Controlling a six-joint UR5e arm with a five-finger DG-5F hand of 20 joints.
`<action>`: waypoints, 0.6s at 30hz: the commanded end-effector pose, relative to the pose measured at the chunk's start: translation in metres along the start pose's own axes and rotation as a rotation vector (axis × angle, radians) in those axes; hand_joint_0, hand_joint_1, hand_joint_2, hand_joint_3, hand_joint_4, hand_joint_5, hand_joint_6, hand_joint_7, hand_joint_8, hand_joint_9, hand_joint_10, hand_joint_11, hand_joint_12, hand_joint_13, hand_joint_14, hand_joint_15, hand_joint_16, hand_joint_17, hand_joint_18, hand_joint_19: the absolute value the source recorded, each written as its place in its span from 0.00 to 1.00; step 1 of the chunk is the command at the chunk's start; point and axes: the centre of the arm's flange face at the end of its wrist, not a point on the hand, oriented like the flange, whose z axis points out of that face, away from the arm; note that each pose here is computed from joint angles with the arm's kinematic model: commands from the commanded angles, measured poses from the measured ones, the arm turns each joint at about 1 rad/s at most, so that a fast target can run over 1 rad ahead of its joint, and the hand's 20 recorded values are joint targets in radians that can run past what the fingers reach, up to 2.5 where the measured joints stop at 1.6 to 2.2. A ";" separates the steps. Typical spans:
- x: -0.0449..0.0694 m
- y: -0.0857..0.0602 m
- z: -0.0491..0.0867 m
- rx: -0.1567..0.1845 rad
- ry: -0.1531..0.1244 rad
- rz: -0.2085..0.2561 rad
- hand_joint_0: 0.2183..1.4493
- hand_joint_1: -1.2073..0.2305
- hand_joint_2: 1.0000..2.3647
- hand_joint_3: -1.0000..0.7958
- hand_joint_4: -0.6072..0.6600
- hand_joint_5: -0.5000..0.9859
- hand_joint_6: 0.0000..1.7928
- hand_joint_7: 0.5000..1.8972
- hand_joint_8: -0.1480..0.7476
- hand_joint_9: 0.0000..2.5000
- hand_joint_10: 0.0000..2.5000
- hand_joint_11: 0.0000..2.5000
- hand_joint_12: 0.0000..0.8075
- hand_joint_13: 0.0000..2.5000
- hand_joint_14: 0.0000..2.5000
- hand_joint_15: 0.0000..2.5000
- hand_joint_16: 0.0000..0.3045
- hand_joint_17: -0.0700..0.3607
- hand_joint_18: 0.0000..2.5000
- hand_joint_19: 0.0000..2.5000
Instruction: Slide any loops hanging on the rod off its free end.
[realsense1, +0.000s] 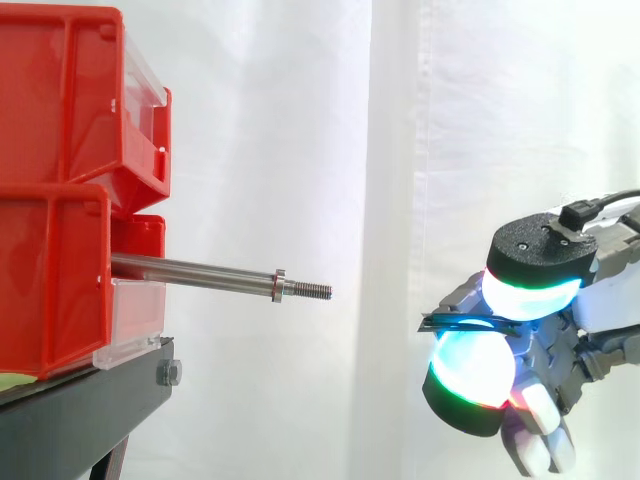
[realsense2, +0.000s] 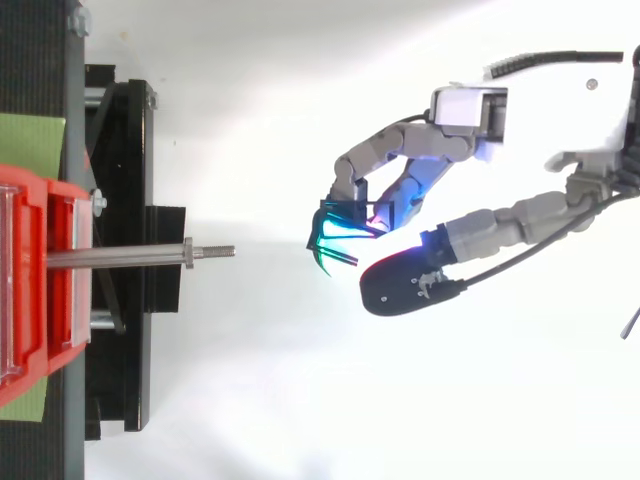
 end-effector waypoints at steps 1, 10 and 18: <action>0.001 0.001 -0.001 0.005 0.003 0.023 0.29 0.40 0.02 0.51 0.68 0.20 0.48 0.45 0.52 0.30 0.01 0.17 0.49 0.32 0.01 0.19 0.23 0.52 0.27 0.27; 0.004 -0.001 -0.003 0.029 0.012 0.096 0.33 0.27 0.02 0.45 0.68 0.19 0.48 0.40 0.50 0.29 0.01 0.18 0.48 0.33 0.01 0.19 0.22 0.52 0.28 0.27; 0.006 0.000 -0.003 0.032 0.014 0.112 0.32 0.28 0.01 0.41 0.69 0.20 0.48 0.40 0.50 0.30 0.01 0.18 0.47 0.33 0.01 0.19 0.22 0.52 0.29 0.27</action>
